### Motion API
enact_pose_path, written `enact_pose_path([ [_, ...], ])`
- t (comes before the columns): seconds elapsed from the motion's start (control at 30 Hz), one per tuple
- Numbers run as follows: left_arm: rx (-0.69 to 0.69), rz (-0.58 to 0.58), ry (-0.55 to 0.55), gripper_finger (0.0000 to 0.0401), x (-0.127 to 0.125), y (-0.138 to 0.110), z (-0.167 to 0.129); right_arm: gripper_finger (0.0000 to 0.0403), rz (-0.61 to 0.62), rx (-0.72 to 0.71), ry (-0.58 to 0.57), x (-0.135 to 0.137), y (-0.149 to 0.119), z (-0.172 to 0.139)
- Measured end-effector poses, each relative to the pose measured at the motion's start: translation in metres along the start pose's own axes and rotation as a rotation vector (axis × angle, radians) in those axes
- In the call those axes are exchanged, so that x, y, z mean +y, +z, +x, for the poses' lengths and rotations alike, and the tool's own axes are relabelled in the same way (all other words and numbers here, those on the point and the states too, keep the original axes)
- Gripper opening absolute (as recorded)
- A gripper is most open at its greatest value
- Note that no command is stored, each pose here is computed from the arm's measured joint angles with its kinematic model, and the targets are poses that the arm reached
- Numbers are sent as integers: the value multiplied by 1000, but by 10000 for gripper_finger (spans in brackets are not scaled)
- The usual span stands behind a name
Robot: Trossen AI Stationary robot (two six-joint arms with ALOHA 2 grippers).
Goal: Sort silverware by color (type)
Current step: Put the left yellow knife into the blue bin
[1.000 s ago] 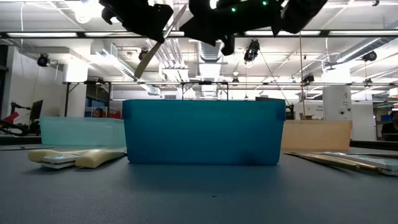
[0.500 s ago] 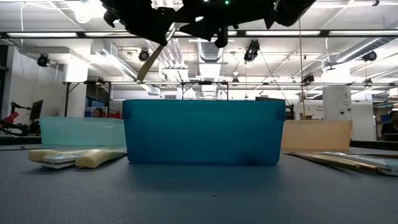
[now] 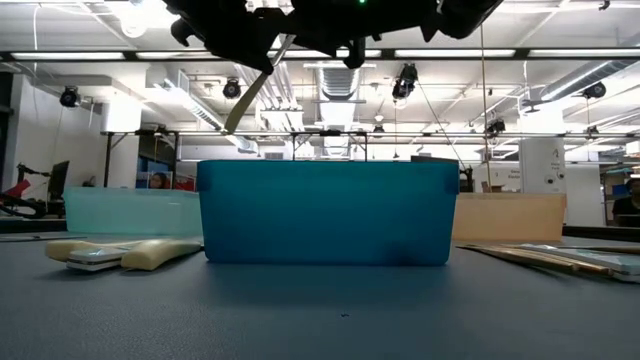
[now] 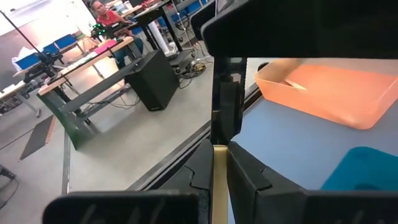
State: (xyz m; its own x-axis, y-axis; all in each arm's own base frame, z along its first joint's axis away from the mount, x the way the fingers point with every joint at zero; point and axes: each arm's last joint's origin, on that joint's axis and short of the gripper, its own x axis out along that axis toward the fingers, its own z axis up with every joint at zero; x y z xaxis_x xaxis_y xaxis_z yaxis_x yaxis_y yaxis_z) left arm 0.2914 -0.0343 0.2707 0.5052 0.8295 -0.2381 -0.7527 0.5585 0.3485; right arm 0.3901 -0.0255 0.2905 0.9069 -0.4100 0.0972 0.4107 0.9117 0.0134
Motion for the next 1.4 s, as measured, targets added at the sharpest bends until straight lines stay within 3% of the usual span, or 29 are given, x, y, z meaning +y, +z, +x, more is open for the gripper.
enact_pose_path([
  [0.17,-1,-1,-1,19,0,0,0,27,-2,0,-1,0,0,0],
  [0.23,-1,-1,-3,28,0,0,0,16,-10,1,1,0,0,0],
  [0.8,3,54,-28,155,14,5,-9,9,-29,88,2,-2,-2,-4],
  [1.0,-2,95,-37,161,38,12,-20,8,-16,144,1,-4,8,-10],
  [1.4,-88,128,-299,139,75,11,-40,8,81,305,139,-2,41,-1],
])
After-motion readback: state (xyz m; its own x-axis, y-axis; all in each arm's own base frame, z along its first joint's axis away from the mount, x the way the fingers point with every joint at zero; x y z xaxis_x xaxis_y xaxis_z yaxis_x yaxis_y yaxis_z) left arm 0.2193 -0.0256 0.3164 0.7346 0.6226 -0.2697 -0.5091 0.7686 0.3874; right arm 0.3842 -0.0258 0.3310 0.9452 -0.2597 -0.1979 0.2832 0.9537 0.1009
